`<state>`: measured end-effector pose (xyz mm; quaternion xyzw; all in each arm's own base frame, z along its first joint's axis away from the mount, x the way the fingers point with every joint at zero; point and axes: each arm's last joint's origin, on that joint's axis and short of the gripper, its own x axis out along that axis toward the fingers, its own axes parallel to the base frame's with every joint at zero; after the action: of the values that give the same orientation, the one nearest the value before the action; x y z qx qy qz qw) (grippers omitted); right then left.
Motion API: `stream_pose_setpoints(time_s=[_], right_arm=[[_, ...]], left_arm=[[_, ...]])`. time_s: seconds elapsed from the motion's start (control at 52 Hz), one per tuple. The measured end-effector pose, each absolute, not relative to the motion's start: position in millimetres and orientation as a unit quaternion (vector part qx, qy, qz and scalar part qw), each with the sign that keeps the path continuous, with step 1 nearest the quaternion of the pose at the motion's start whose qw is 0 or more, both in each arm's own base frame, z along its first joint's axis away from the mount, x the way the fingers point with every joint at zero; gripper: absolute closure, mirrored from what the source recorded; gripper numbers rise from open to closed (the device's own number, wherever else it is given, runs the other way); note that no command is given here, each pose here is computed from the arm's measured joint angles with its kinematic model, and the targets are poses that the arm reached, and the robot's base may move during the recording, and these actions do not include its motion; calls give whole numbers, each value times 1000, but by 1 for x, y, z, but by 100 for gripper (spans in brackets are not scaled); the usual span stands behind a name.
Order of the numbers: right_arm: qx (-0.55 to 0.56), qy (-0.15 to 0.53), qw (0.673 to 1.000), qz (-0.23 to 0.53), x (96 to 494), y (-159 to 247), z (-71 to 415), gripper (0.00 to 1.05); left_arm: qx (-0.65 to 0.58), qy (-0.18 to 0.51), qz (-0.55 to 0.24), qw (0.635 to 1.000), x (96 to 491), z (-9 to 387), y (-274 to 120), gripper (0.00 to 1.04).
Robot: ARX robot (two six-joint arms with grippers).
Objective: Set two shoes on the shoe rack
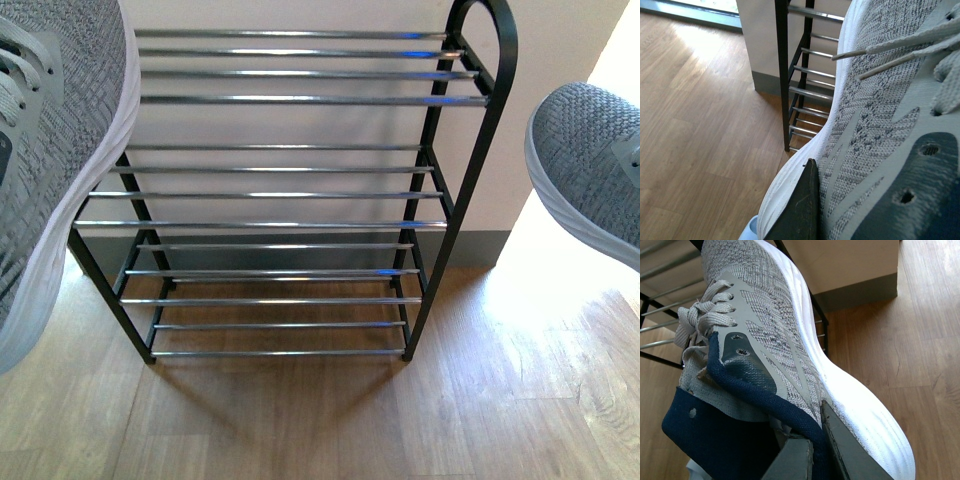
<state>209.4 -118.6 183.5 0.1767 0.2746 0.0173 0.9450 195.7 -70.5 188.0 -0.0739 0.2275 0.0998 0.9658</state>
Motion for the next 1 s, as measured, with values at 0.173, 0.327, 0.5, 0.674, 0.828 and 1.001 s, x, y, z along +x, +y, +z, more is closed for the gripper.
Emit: stream_pose_setpoints(time_s=[0.173, 0.327, 0.5, 0.674, 0.828, 1.001], right_arm=[[177, 274, 945, 19, 209, -119, 184, 104], [177, 274, 945, 20, 209, -119, 184, 104], [177, 274, 945, 19, 209, -119, 184, 104], [100, 119, 984, 83, 213, -118, 194, 104], [108, 96, 987, 76, 228, -111, 233, 104], [174, 125, 973, 83, 252, -87, 265, 104]], left_arm=[[-74, 227, 100, 966, 196, 188, -70, 103], [-74, 227, 100, 966, 196, 188, -70, 103], [-74, 227, 100, 966, 196, 188, -70, 103], [-74, 227, 100, 966, 196, 188, -70, 103], [-74, 227, 100, 966, 196, 188, -70, 103], [-74, 227, 100, 966, 196, 188, -70, 103]])
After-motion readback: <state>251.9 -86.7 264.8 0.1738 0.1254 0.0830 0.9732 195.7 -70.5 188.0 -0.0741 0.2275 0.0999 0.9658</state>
